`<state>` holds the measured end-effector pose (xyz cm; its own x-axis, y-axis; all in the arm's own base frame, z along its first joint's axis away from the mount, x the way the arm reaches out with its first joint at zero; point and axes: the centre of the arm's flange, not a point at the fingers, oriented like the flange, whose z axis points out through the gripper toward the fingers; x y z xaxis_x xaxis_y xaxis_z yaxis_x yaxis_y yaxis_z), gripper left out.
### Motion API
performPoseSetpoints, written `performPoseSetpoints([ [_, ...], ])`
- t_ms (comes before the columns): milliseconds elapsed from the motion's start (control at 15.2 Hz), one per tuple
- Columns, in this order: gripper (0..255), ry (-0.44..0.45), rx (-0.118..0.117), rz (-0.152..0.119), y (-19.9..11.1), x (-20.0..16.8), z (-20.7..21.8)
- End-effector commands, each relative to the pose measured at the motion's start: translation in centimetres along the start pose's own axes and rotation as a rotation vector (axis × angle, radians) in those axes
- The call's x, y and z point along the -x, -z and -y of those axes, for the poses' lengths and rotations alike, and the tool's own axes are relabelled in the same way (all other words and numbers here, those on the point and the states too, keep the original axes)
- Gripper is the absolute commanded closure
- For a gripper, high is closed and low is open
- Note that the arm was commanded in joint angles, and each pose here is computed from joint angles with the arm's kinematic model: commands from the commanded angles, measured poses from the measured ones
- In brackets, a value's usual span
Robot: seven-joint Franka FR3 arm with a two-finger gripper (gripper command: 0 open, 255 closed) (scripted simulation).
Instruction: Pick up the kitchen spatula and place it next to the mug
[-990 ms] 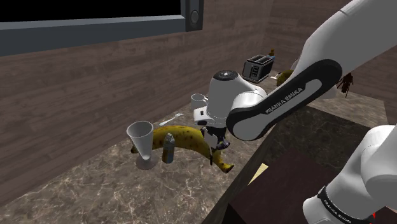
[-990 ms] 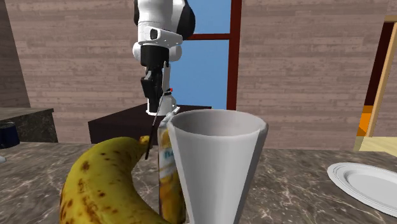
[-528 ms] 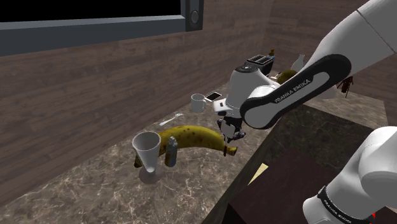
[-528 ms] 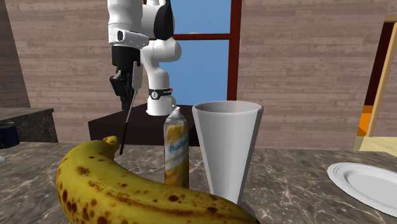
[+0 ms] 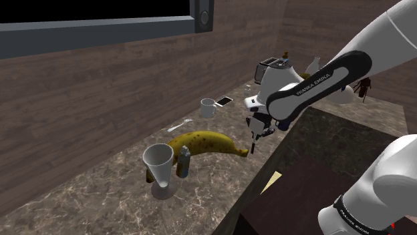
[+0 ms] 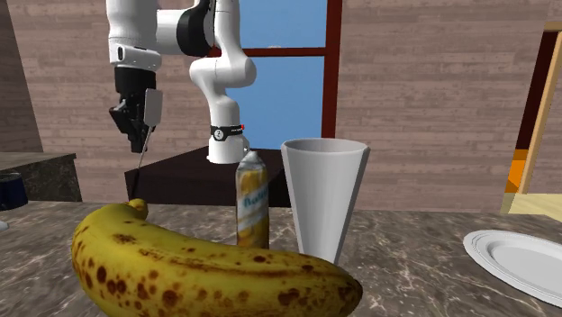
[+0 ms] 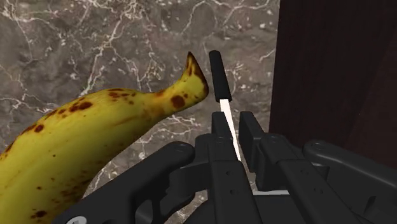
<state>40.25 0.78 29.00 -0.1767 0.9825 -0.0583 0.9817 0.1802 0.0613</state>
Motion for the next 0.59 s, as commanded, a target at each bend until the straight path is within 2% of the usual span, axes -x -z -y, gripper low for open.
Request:
performPoseSetpoints([
  [0,255,0.003,0.0,0.0,-0.2,2.5,0.4],
  [528,255,0.003,0.0,0.0,-0.7,12.9,2.3],
])
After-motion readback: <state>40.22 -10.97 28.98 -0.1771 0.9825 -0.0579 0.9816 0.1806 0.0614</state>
